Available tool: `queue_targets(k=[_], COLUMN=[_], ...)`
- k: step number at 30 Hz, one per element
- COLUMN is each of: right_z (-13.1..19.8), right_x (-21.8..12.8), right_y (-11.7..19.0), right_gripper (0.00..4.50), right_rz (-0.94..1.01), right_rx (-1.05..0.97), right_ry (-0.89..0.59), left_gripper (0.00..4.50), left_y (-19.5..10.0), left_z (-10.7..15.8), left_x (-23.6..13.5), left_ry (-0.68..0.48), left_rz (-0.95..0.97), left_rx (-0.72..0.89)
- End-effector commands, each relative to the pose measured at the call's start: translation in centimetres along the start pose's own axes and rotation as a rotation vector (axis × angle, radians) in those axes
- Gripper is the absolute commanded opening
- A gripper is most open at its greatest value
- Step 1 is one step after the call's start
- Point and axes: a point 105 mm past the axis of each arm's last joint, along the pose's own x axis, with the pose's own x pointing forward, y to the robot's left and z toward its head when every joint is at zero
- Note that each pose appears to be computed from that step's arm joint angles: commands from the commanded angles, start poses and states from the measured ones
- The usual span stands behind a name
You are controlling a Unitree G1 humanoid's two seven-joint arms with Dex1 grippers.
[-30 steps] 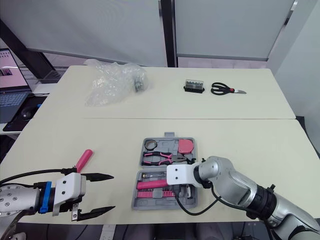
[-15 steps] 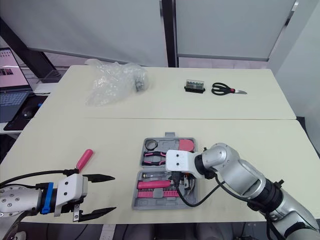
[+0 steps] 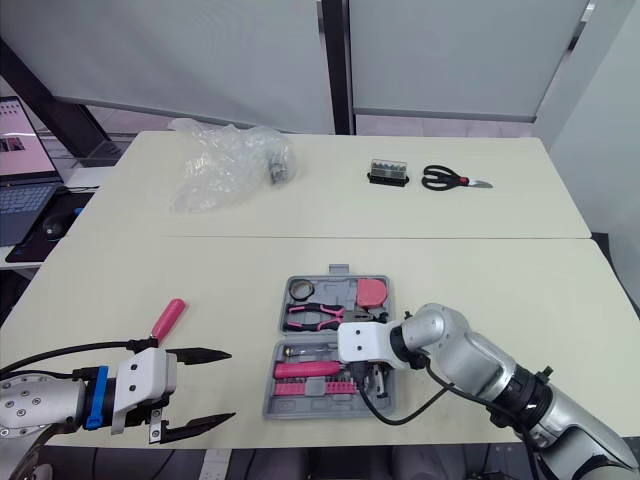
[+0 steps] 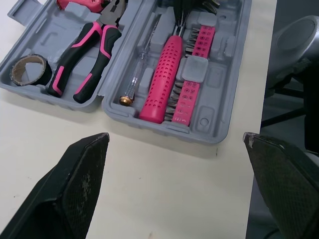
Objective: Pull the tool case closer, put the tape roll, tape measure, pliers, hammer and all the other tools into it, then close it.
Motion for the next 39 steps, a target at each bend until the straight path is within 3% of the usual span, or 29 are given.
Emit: queue_targets(k=[1, 7, 13, 19, 22, 24, 27, 30, 35, 39], right_z=[-0.7, -1.5, 1.3, 2.5, 1.7, -0.4, -5.0, -7.8, -10.4, -10.7], right_x=[0.4, 0.9, -0.7, -5.3, -9.6, -11.1, -14.4, -17.3, -19.5, -19.4], right_y=[0.1, 0.1, -0.3, -1.4, -3.0, -2.6, -2.2, -1.8, -0.2, 0.7], right_gripper=[0.03, 0.03, 0.03, 0.03, 0.03, 0.03, 0.54, 1.34, 2.62, 3.75], right_rz=[-0.006, 0.002, -0.050, -0.155, -0.361, -0.365, -0.367, -0.374, -0.342, -0.304], right_rx=[-0.012, -0.002, 0.064, 0.106, 0.031, 0.063, 0.081, 0.142, 0.195, 0.206], right_ry=[0.033, 0.059, -0.117, -0.232, -0.306, -0.245, -0.091, -0.030, 0.033, 0.038], left_gripper=[4.50, 4.50, 4.50, 4.50, 4.50, 4.50, 4.50, 4.50, 4.50, 4.50], left_y=[0.2, 0.1, 0.6, 2.6, 4.6, 5.2, 5.9, 5.3, 3.3, 2.9], left_z=[0.7, 0.7, 0.2, -2.3, -4.0, -5.1, -8.1, -10.5, -13.2, -13.5], left_x=[-0.1, 0.0, -0.5, -2.6, -5.5, -7.1, -11.2, -14.3, -17.0, -17.2], left_ry=[-0.021, -0.026, -0.048, -0.047, -0.055, -0.049, 0.010, 0.050, 0.122, 0.128], left_rz=[0.016, 0.019, 0.084, 0.282, 0.477, 0.541, 0.661, 0.728, 0.765, 0.761], left_rx=[0.027, 0.019, -0.016, -0.133, -0.190, -0.214, -0.298, -0.404, -0.518, -0.534])
